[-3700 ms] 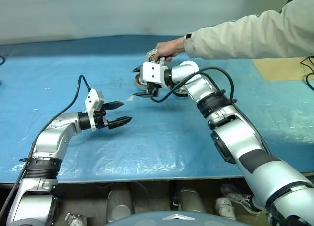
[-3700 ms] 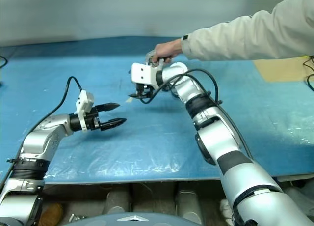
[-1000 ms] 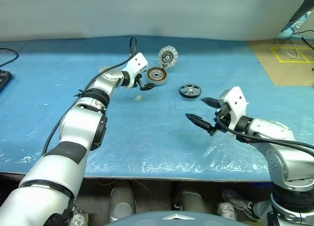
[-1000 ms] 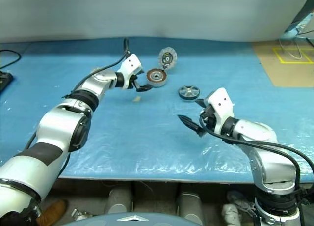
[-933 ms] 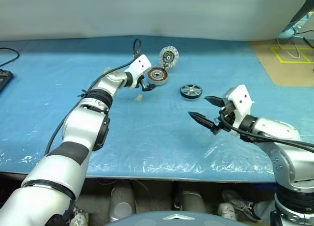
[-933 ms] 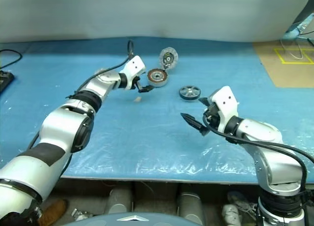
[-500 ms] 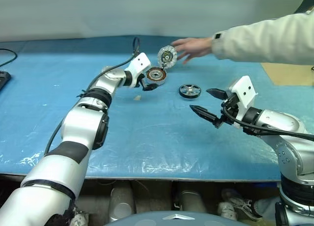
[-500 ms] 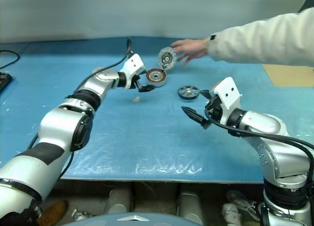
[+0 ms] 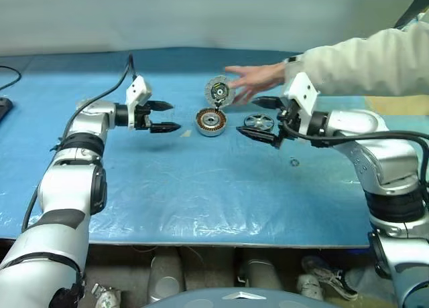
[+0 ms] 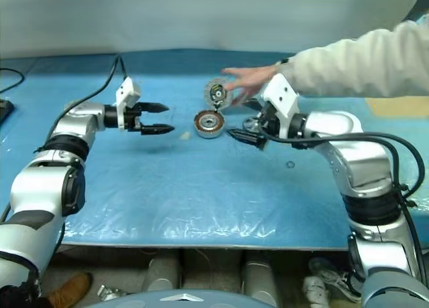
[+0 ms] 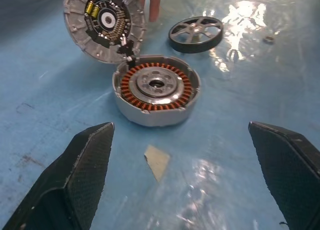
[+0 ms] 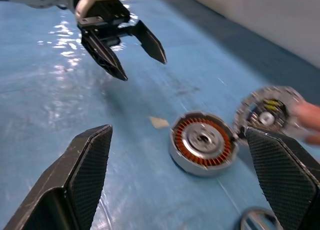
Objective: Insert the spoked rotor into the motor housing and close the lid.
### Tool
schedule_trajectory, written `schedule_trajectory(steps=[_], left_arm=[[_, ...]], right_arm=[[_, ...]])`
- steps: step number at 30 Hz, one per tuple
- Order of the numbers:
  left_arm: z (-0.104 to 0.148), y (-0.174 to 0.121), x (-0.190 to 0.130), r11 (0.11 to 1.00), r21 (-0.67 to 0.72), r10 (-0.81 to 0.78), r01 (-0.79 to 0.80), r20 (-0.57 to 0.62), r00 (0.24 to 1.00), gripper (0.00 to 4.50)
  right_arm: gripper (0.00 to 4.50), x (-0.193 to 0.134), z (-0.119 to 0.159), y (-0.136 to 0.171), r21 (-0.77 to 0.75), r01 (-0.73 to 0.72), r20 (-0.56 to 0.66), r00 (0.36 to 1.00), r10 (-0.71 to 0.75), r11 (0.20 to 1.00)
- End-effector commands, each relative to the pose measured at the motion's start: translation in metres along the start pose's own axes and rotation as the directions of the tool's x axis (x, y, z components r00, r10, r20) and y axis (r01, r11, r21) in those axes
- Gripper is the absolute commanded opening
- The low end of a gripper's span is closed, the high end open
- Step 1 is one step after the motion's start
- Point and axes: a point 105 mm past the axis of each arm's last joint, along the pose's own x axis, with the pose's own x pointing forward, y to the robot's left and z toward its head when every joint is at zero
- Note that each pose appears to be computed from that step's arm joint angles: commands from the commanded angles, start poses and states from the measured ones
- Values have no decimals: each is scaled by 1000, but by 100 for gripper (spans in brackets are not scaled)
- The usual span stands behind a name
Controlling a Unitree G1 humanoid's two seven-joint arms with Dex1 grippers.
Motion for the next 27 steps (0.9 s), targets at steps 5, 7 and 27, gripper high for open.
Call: schedule_trajectory(steps=[5, 7, 27], left_arm=[[-11, -30, -15, 1000, -18, 0, 1, 47, 999, 450], [-13, -36, -17, 999, -43, 29, -26, 68, 997, 450], [-20, -59, -13, 990, -98, 107, -99, 77, 991, 450]], right_arm=[[447, 62, -19, 5, -143, -179, -98, 981, 166, 973], [447, 89, -25, -7, -210, -181, -152, 977, 151, 961], [447, 133, -68, -32, -292, -220, -398, 913, 91, 931]])
